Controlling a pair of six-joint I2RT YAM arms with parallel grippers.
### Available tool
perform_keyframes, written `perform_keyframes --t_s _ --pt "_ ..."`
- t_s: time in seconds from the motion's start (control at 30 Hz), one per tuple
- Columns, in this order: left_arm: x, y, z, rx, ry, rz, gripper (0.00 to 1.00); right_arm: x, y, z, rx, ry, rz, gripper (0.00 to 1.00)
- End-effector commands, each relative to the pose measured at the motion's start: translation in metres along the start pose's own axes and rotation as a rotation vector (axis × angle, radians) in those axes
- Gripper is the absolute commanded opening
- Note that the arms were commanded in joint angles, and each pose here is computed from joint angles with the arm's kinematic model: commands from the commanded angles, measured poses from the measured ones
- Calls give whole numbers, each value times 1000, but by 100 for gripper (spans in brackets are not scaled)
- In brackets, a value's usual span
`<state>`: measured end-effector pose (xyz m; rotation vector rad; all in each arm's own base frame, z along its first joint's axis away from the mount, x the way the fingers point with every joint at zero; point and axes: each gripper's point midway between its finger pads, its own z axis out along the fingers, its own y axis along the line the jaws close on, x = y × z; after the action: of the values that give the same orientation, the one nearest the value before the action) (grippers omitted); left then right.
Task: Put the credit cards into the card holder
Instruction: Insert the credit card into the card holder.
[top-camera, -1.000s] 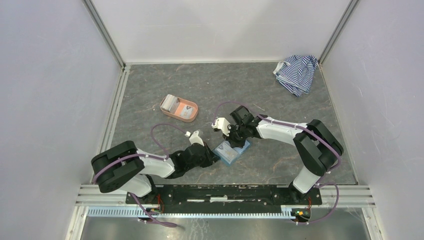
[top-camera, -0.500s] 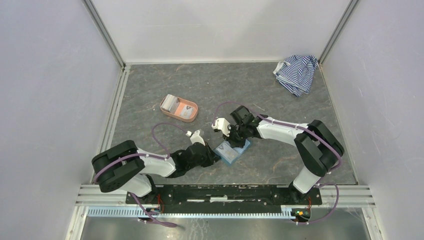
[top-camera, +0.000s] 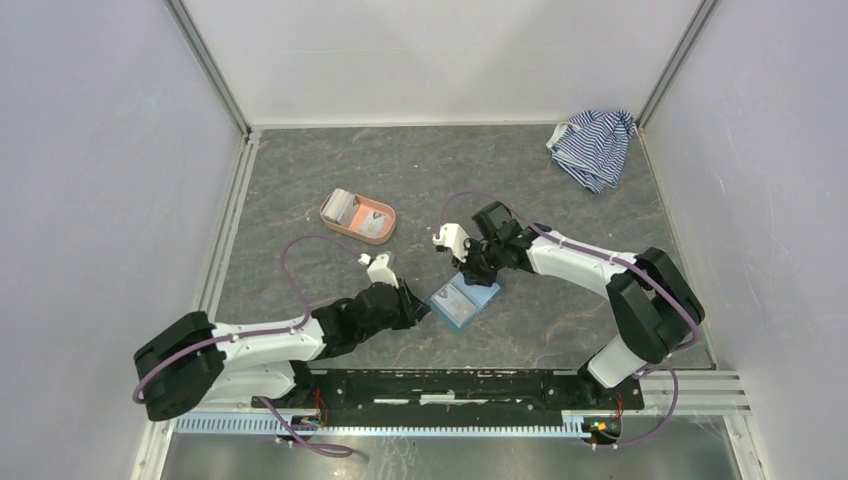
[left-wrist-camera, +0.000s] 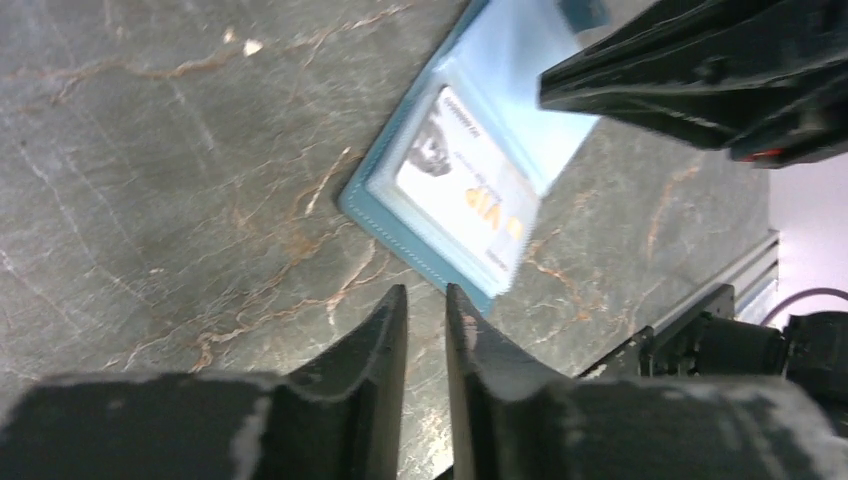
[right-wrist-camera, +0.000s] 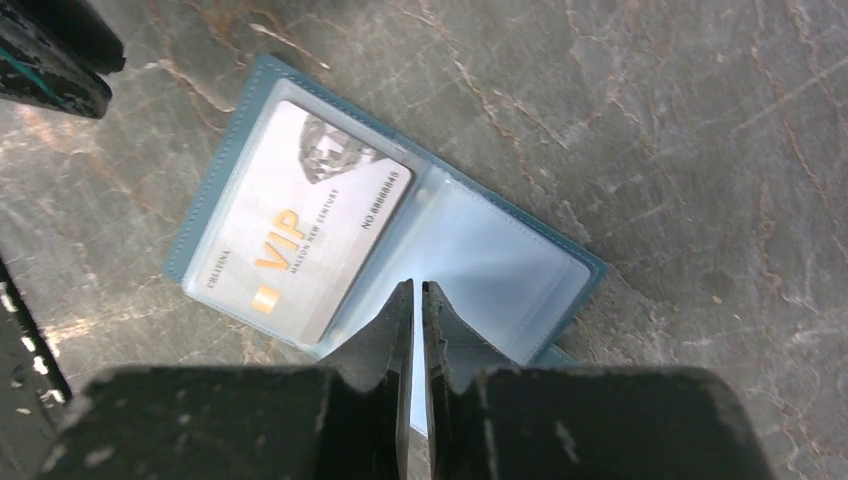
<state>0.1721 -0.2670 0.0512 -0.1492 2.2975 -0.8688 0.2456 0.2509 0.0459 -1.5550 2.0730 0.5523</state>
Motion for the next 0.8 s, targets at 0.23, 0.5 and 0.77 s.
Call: perform_keyframes --t_s 0.23,0.5,0.77 --pt "-56 -48 -16 138 -173 156 60 -11 42 5 -256 -82 8 14" --pt "-76 -47 -29 157 -213 138 70 4 23 16 -156 -13 37 14" --pt "-50 -20 -31 175 -182 49 70 -4 25 9 -159 -49 19 14"
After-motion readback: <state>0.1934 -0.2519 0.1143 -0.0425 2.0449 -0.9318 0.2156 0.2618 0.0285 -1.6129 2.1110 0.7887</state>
